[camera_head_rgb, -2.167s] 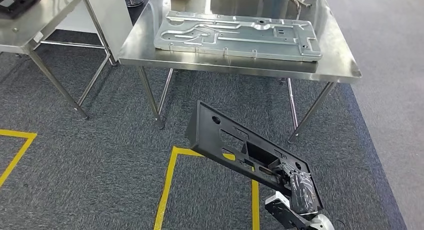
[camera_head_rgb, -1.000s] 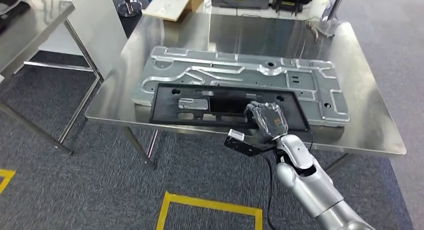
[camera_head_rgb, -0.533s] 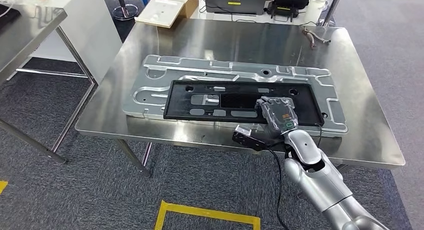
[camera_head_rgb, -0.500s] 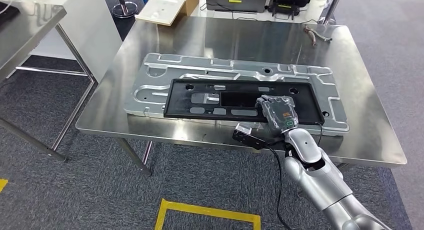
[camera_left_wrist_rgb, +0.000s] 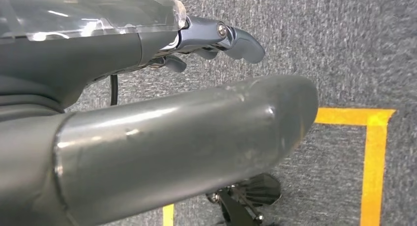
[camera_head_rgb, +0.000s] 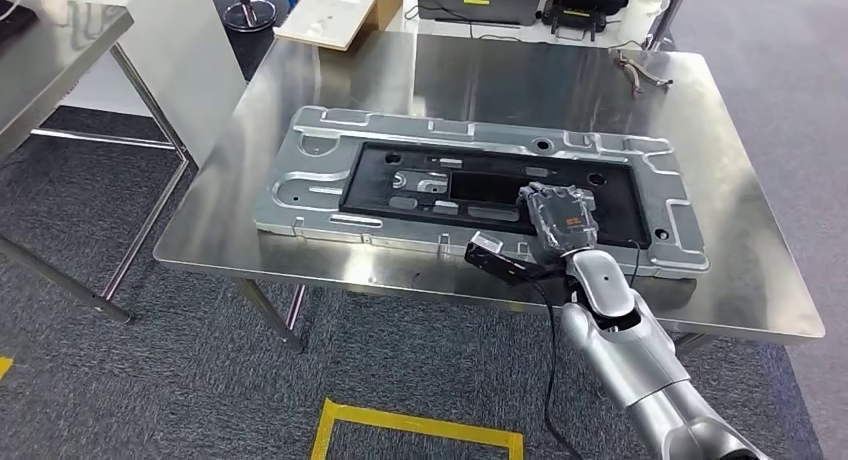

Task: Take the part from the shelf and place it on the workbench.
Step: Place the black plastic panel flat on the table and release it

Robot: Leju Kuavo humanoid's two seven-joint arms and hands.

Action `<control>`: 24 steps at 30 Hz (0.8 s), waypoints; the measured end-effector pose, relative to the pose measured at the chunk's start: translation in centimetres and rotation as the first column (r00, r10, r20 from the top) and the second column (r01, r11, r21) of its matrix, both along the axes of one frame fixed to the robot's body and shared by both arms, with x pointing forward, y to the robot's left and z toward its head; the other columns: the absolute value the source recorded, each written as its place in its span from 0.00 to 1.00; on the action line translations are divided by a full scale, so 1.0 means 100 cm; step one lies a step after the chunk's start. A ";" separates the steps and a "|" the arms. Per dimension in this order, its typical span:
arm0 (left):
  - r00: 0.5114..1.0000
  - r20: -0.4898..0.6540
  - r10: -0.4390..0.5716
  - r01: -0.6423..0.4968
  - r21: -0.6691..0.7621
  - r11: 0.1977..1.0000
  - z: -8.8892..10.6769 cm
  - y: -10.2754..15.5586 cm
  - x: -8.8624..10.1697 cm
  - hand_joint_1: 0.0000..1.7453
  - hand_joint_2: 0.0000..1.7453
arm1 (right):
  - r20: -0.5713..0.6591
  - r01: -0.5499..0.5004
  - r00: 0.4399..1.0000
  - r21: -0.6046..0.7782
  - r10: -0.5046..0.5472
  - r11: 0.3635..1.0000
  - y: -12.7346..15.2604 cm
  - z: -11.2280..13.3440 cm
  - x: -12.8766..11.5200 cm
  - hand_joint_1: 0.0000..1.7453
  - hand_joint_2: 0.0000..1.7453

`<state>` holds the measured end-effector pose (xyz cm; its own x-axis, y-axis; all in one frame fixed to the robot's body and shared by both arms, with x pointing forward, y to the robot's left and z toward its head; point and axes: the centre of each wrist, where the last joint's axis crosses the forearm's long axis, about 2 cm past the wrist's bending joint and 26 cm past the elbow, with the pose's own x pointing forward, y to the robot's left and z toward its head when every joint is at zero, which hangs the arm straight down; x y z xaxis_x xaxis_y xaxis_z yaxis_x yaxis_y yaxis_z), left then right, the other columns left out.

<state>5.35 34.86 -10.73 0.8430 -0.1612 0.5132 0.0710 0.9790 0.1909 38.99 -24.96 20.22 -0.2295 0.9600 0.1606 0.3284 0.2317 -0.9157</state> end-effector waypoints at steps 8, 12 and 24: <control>1.000 -0.002 0.001 -0.001 0.004 1.000 0.000 0.003 0.000 0.00 0.00 | -0.045 0.043 0.998 -0.019 -0.043 0.999 -0.021 -0.021 0.000 1.00 1.00; 1.000 -0.002 0.001 -0.001 0.006 1.000 0.000 0.004 0.000 0.00 0.00 | -0.073 0.053 0.996 -0.023 -0.055 0.998 -0.024 -0.031 -0.003 1.00 1.00; 1.000 -0.016 0.000 0.000 0.025 1.000 0.000 0.005 -0.001 0.00 0.00 | -0.107 0.078 0.991 0.022 -0.076 0.997 -0.019 -0.041 -0.007 1.00 1.00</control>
